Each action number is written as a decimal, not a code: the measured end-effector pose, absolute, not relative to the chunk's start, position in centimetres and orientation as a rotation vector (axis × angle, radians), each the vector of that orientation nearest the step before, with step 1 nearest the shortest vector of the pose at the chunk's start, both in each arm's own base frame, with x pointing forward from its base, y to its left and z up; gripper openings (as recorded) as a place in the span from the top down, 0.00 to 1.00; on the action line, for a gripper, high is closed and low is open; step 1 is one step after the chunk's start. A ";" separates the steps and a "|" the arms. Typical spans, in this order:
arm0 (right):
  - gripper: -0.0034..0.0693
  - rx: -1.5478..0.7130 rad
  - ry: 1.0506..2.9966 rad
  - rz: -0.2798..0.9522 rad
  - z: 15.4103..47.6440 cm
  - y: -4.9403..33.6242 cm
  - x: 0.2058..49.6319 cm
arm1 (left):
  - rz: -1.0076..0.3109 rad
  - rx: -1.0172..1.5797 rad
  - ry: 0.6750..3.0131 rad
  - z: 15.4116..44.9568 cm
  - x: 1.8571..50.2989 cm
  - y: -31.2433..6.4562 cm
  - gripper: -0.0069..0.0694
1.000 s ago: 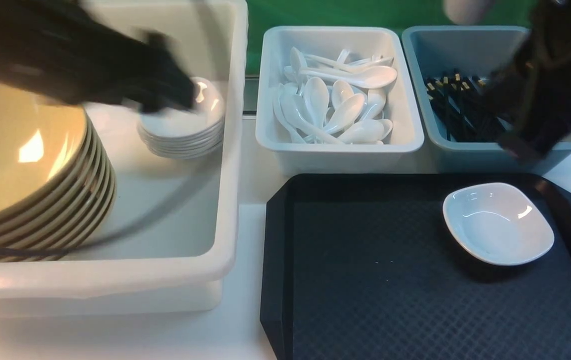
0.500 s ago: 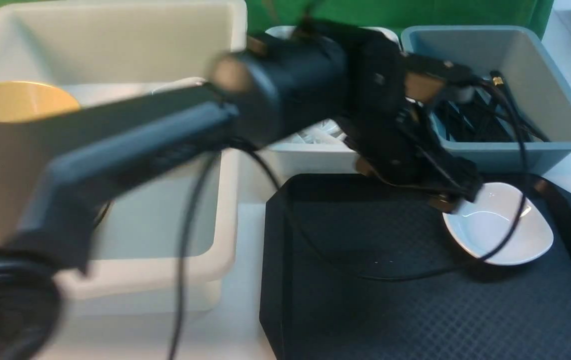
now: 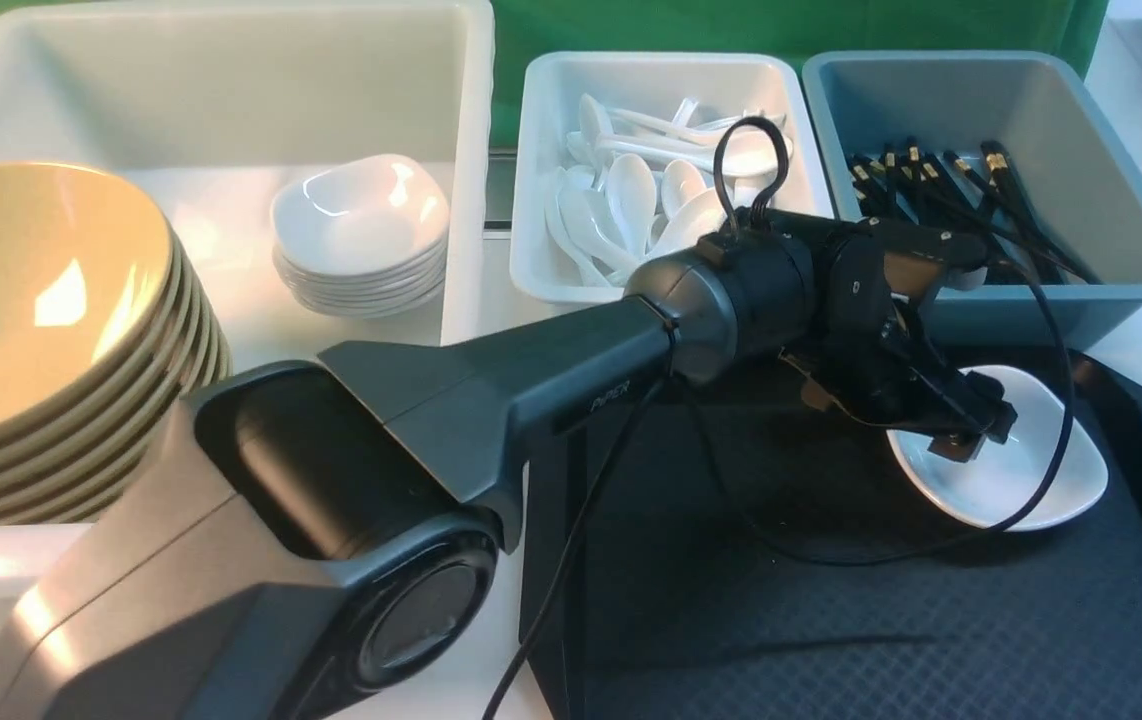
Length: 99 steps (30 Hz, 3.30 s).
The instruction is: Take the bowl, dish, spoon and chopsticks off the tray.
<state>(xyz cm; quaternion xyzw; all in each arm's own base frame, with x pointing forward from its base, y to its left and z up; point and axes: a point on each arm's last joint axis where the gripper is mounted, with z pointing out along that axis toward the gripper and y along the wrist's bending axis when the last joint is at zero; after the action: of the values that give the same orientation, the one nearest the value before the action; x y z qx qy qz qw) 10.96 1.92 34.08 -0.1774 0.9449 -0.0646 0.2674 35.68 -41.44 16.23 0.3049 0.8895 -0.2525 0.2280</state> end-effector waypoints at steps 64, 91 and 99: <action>0.90 -1.159 2.198 0.327 39.4 19.1 19.9 | 0.006 0.427 2.462 29.8 47.4 -5.2 0.09; 0.89 -0.979 2.188 0.226 35.6 13.0 15.1 | -0.006 0.395 2.350 41.9 23.4 -3.4 0.92; 0.89 -0.815 2.022 0.378 34.2 9.5 10.7 | -0.003 0.307 2.119 34.4 10.8 -1.6 0.92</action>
<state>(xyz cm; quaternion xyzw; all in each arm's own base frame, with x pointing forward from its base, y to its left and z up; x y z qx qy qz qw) 10.74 9.50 34.18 -0.3293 0.8171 0.1529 0.4478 10.82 -1.55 34.44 0.1257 0.8684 -0.0013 0.4797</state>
